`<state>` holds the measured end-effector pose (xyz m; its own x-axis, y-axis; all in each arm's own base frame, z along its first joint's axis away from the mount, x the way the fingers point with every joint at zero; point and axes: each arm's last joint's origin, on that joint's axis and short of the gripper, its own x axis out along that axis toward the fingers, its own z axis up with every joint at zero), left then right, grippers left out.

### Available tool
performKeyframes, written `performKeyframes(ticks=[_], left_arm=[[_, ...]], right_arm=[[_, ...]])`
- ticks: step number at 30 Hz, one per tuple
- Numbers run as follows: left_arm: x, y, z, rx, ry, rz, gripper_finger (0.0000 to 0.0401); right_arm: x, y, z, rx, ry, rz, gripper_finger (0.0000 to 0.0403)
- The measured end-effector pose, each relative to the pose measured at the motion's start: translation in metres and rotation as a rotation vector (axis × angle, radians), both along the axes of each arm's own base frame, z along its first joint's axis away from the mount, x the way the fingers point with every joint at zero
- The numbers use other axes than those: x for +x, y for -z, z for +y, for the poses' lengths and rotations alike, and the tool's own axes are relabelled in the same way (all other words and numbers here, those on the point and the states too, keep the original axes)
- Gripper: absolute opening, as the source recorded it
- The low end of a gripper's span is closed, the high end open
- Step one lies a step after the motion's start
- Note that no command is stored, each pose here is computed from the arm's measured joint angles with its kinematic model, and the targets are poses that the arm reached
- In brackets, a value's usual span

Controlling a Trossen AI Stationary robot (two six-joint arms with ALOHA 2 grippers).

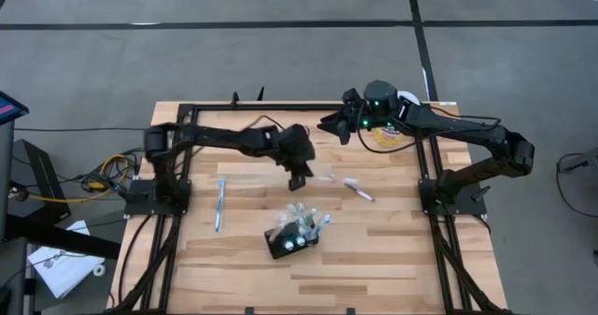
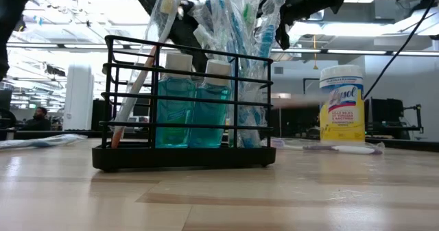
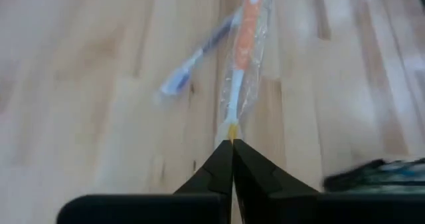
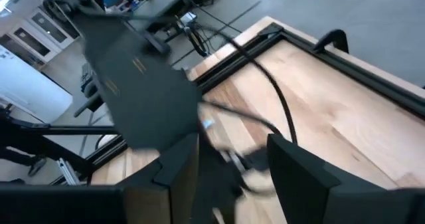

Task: Pick & Place toothbrushing station
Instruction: Put the orange toothbrush into the mesh organizer

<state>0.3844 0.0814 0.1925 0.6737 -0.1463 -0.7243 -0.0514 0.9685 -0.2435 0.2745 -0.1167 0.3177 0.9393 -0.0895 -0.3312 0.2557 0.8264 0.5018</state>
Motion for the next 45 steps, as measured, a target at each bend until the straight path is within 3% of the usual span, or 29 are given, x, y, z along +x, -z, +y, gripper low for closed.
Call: performKeyframes(ticks=[4,9,14,22,25,33,41,45], left_arm=[[-0.03,-0.04,-0.005,0.074,-0.049,0.066,0.0],[-0.084,-0.083,-0.012,0.165,-0.096,0.218,0.0],[-0.136,-0.11,-0.026,0.092,-0.161,0.364,0.0],[-0.196,-0.134,-0.056,-0.026,-0.212,0.751,0.0],[-0.197,-0.152,-0.062,-0.029,-0.229,0.636,0.0],[-0.184,-0.189,-0.054,0.068,-0.286,0.522,0.0],[-0.143,-0.189,-0.047,0.092,-0.177,0.546,0.0],[-0.136,-0.191,-0.05,0.099,-0.142,0.533,0.0]], right_arm=[[0.001,-0.004,0.0,-0.015,-0.009,-0.04,0.0169],[0.003,-0.01,0.0,-0.033,-0.051,-0.107,0.0168],[0.005,-0.014,0.003,-0.044,-0.079,-0.144,0.0167],[0.01,-0.018,0.016,-0.06,-0.131,-0.189,0.0166],[0.012,-0.018,0.019,-0.058,-0.143,-0.19,0.0166],[0.017,-0.017,0.034,-0.035,-0.158,-0.181,0.0166],[0.021,-0.03,0.044,-0.052,-0.114,-0.189,0.0166],[0.02,-0.033,0.043,-0.053,-0.101,-0.173,0.0165]])
